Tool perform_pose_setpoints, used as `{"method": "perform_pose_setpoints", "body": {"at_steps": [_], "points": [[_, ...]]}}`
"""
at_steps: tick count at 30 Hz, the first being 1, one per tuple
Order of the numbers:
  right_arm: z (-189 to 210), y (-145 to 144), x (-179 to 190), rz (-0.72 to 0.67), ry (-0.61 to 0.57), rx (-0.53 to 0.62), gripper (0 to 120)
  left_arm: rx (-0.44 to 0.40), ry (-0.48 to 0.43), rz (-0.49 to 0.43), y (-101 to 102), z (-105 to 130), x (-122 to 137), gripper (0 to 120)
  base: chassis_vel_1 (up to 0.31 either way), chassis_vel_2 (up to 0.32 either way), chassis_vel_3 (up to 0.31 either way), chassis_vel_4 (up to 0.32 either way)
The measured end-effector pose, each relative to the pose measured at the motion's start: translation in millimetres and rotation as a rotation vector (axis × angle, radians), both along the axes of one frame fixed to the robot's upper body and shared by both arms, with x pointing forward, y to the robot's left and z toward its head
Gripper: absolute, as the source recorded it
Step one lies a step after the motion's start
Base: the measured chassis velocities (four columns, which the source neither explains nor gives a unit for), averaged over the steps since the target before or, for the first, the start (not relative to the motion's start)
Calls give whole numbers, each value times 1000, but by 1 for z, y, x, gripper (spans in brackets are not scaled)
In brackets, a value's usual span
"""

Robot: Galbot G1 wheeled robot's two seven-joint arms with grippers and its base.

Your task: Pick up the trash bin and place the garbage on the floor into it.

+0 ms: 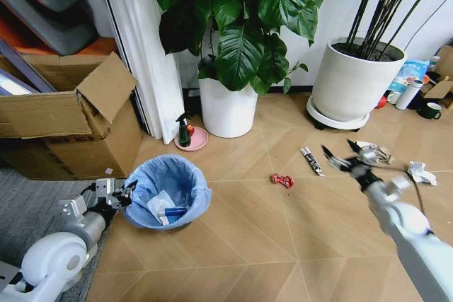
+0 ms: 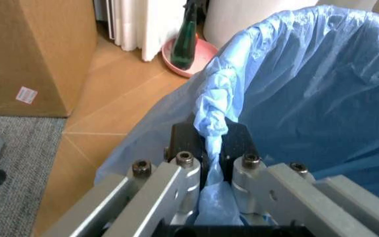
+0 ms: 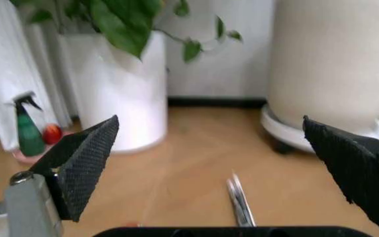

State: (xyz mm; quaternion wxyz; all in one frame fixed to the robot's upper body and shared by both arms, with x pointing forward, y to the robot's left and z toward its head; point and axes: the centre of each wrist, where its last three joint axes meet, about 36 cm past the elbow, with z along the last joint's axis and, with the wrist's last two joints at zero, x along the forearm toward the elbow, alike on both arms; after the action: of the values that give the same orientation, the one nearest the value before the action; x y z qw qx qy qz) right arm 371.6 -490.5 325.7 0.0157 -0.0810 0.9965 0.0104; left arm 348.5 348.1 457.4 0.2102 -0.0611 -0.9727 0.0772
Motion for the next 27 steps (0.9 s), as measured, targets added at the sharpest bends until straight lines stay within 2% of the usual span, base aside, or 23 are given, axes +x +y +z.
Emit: {"method": "perform_pose_setpoints", "body": {"at_steps": [1,4,5,8,15,27], "points": [[0,0,0,0,0,0,100,0,0,0,0,0,0,1,0,0,0,0],[-24,-1,-43,-70,35,10,100,-4,-6,6,1,0,1,1,0,0,0,0],[-24,-1,-43,-70,35,10,100,-4,-6,6,1,0,1,1,0,0,0,0],[-51,15,-71,-128,60,79,100,-11,-5,11,0,-2,0,1,0,0,0,0],[-68,30,-78,-166,59,149,100,-17,-6,11,-3,-2,-2,1,0,0,0,0],[-73,35,-74,-142,53,148,100,-16,-10,4,-4,0,-4,1,-38,38,37,-31]]}}
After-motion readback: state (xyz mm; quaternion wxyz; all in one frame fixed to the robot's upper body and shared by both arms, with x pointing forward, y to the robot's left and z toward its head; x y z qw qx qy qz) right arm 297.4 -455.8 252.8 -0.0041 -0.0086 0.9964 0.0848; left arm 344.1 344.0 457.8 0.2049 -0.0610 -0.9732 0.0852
